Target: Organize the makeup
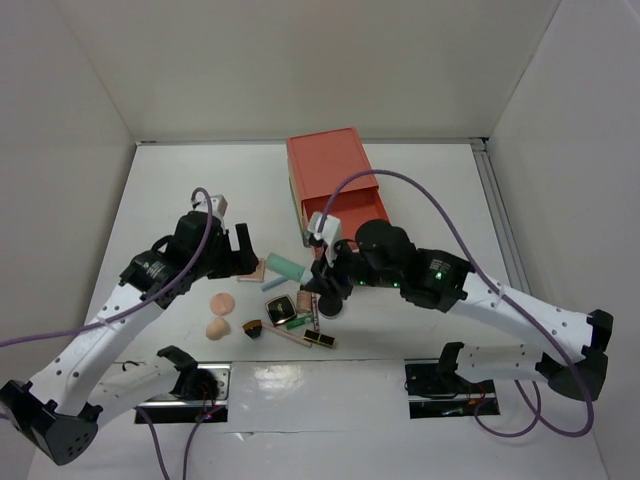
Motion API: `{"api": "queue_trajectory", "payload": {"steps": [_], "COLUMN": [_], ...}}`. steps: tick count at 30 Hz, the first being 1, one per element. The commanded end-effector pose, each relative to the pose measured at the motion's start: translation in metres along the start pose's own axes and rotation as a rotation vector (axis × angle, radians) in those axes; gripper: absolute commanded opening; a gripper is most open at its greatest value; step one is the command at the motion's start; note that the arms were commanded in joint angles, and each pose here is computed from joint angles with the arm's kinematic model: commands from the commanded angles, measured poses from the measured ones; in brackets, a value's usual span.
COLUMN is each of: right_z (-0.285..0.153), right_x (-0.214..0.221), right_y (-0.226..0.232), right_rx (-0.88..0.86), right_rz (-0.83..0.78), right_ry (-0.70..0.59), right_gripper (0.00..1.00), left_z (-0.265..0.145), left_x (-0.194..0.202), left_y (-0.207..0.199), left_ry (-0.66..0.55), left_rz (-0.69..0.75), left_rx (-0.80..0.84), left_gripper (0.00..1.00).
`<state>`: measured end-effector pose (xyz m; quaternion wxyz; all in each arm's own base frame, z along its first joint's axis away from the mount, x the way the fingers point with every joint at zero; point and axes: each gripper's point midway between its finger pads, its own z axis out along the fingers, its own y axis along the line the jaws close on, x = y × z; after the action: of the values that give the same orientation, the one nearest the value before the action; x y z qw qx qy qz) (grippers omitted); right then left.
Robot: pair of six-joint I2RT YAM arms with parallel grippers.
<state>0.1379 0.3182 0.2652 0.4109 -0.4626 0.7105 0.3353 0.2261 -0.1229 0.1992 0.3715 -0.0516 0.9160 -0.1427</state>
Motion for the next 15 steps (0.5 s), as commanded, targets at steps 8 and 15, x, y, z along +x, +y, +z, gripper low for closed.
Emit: {"api": "queue_trajectory", "payload": {"steps": [8,15], "right_z": [-0.039,-0.044], "right_x": [-0.029,0.011], "right_y": [-0.117,-0.187], "right_rx": [0.242,0.248], "right_rz": [-0.236,-0.248], "right_ry": [0.187,0.397], "right_gripper": [0.0,0.0], "left_z": [0.026,0.04], "left_x": [0.009,-0.003], "left_y": [-0.029,-0.03], "left_ry": [0.088,0.071], "left_rz": [0.021,0.059], "left_rx": [0.111,0.084], "left_gripper": [1.0,0.98]}}
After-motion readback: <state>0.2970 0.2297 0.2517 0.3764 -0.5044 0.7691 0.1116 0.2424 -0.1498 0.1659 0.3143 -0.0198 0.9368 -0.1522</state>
